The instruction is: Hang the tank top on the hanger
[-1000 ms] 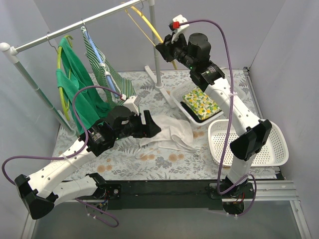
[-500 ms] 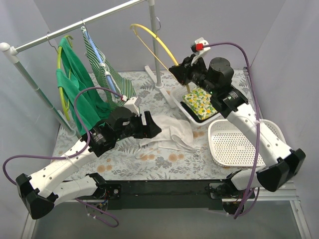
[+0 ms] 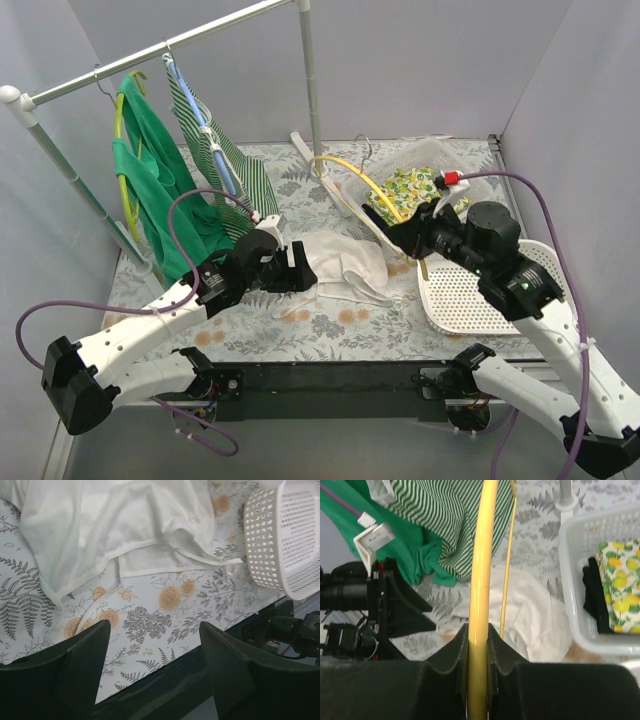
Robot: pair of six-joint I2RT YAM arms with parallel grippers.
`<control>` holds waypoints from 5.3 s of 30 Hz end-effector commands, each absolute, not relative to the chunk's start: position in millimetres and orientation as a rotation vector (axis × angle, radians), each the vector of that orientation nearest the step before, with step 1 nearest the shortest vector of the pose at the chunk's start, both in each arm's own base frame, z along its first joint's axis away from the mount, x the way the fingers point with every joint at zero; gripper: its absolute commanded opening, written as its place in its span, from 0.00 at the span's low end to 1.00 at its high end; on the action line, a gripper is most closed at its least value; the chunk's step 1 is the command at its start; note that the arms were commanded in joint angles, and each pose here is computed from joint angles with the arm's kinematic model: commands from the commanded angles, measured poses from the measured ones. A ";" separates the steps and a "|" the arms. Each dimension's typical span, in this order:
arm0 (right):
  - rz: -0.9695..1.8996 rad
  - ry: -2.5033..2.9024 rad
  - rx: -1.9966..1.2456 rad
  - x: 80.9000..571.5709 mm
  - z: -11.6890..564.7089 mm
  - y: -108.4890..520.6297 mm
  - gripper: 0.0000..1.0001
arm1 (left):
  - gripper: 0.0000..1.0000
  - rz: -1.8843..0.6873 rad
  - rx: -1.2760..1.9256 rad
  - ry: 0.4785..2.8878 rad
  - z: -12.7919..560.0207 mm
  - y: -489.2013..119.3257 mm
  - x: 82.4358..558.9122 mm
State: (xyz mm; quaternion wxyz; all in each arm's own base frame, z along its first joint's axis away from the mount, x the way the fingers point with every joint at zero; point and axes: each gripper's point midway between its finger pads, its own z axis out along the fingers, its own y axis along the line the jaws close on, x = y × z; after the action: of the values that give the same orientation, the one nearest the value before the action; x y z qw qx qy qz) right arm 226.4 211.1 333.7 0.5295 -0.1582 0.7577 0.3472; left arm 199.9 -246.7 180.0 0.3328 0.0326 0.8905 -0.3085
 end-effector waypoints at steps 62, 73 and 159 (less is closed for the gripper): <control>1.236 2.037 -0.698 101.7 233.3 213.5 0.01 | 0.02 -0.485 -0.150 2.342 134.5 -207.8 225.3; 1.364 1.842 -0.771 106.0 227.9 234.3 0.01 | 0.04 -0.637 -0.002 2.321 163.2 -231.6 219.0; 0.673 2.159 -0.168 195.7 186.0 171.0 0.63 | 0.00 -0.574 0.236 1.900 191.8 -270.7 230.1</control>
State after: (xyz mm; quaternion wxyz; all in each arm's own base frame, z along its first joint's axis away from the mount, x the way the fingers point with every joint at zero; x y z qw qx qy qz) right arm 185.2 192.1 199.9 0.4370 -0.1221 0.8264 0.3334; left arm 233.2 -275.1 172.9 0.5182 0.1087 0.8190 -0.2213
